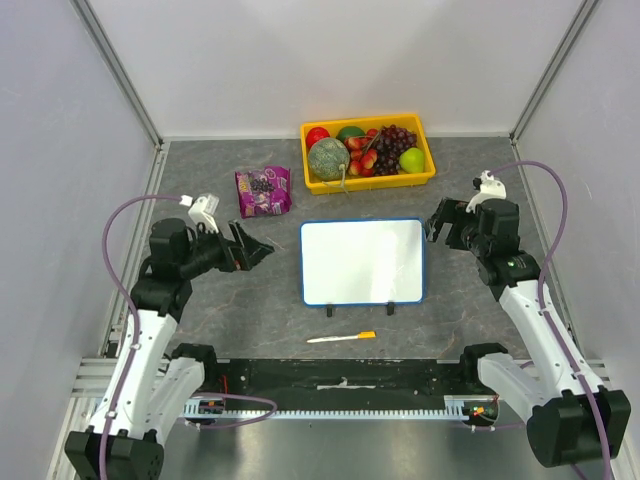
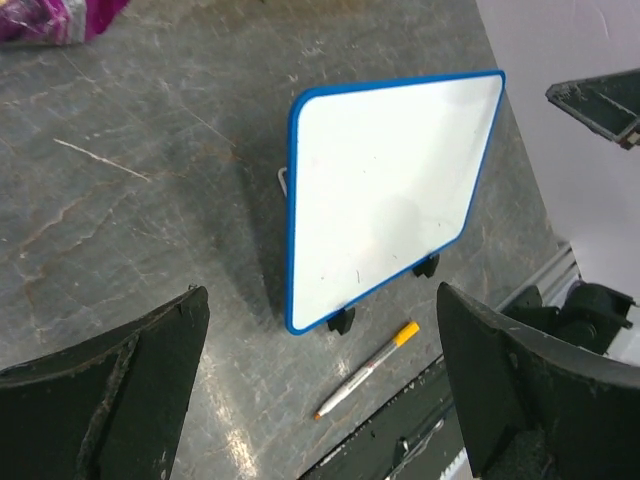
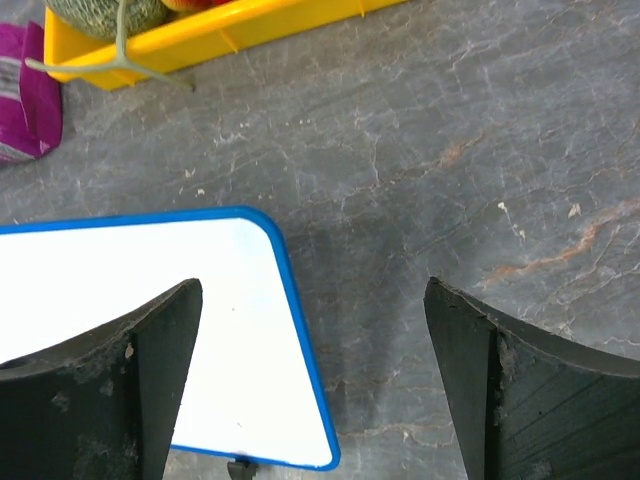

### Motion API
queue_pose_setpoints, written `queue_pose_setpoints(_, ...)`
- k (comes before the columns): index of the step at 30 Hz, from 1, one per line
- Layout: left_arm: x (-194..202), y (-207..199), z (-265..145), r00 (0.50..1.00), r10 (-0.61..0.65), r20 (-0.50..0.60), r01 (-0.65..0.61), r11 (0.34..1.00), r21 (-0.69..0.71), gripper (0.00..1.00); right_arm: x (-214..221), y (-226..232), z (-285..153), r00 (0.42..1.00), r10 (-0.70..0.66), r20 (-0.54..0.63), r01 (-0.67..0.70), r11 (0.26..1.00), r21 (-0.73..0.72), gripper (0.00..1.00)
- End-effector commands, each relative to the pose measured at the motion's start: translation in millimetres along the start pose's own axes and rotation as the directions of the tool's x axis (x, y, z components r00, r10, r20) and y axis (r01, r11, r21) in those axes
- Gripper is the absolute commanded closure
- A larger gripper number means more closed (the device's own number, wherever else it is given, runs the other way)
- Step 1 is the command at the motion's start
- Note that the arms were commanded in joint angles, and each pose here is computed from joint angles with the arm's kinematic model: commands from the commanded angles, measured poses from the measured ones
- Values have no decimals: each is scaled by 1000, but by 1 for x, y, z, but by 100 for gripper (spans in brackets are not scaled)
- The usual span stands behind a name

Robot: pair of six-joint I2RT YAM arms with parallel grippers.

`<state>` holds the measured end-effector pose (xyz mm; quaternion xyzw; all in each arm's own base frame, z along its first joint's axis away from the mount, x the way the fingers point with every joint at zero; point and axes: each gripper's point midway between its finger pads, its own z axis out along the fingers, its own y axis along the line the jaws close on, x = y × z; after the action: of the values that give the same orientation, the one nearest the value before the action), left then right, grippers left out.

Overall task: Write a sentence on the whiteboard
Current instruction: Pick up the whiteboard marker from the corner of the board.

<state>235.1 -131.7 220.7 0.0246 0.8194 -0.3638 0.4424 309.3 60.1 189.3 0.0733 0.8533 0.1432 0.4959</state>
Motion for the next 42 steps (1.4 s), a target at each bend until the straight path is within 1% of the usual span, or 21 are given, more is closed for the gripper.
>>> queue_pose_setpoints(1, -1, -34, -10, 996, 85, -40, -81, 991, 107, 0, -8, 10, -13, 999, -42, -2, 42, 998, -45, 2)
queue_pose_setpoints(2, 1, -38, -11, 994, 95, -46, -89, 990, 108, 0, -8, 10, -14, 999, -45, -2, 45, 998, -46, 2)
queue_pose_setpoints(3, 5, -41, -10, 980, 191, -50, -183, 975, 125, 2, -6, 11, -15, 999, -44, -6, 44, 998, -48, 2)
queue_pose_setpoints(7, 32, -62, 1, 954, 275, -118, -254, 953, 163, 4, 0, 13, -13, 999, -35, -23, 33, 997, -63, 2)
queue_pose_setpoints(11, 76, -85, 21, 891, 383, -244, -337, 918, 211, 7, 6, 15, -9, 999, -29, -38, 26, 997, -76, 2)
queue_pose_setpoints(12, 95, -92, 26, 859, 425, -287, -367, 900, 234, 8, 8, 14, -8, 998, -32, -45, 28, 997, -74, 2)
queue_pose_setpoints(14, 118, -101, 35, 809, 492, -323, -426, 868, 254, 9, 11, 11, -8, 998, -37, -49, 34, 997, -66, 2)
queue_pose_setpoints(15, 128, -104, 39, 786, 518, -338, -450, 854, 263, 10, 13, 10, -7, 998, -37, -55, 33, 998, -61, 2)
queue_pose_setpoints(17, 153, -110, 47, 723, 580, -375, -500, 814, 294, 14, 18, 8, -6, 997, -36, -66, 33, 998, -58, 2)
queue_pose_setpoints(19, 177, -116, 52, 655, 643, -398, -551, 766, 330, 17, 23, 7, -5, 996, -35, -79, 30, 998, -59, 2)
queue_pose_setpoints(22, 205, -122, 62, 566, 714, -413, -622, 698, 355, 19, 31, 5, -3, 995, -34, -95, 29, 998, -55, 2)
queue_pose_setpoints(24, 223, -122, 68, 520, 732, -440, -635, 676, 374, 25, 37, 3, -2, 994, -31, -107, 25, 998, -53, 2)
queue_pose_setpoints(27, 240, -117, 76, 490, 740, -460, -645, 663, 381, 35, 44, 1, -1, 992, -36, -123, 30, 998, -55, 2)
queue_pose_setpoints(29, 249, -110, 82, 477, 740, -474, -651, 660, 375, 43, 45, 1, -1, 991, -38, -125, 31, 998, -56, 2)
queue_pose_setpoints(31, 254, -105, 87, 465, 742, -483, -663, 653, 366, 48, 46, 0, -1, 991, -36, -129, 29, 998, -54, 2)
queue_pose_setpoints(37, 269, -85, 91, 419, 744, -520, -687, 635, 355, 56, 47, 0, 0, 991, -37, -129, 30, 998, -54, 2)
queue_pose_setpoints(42, 280, -70, 83, 406, 731, -548, -680, 643, 353, 59, 48, -1, 1, 991, -38, -132, 32, 998, -48, 2)
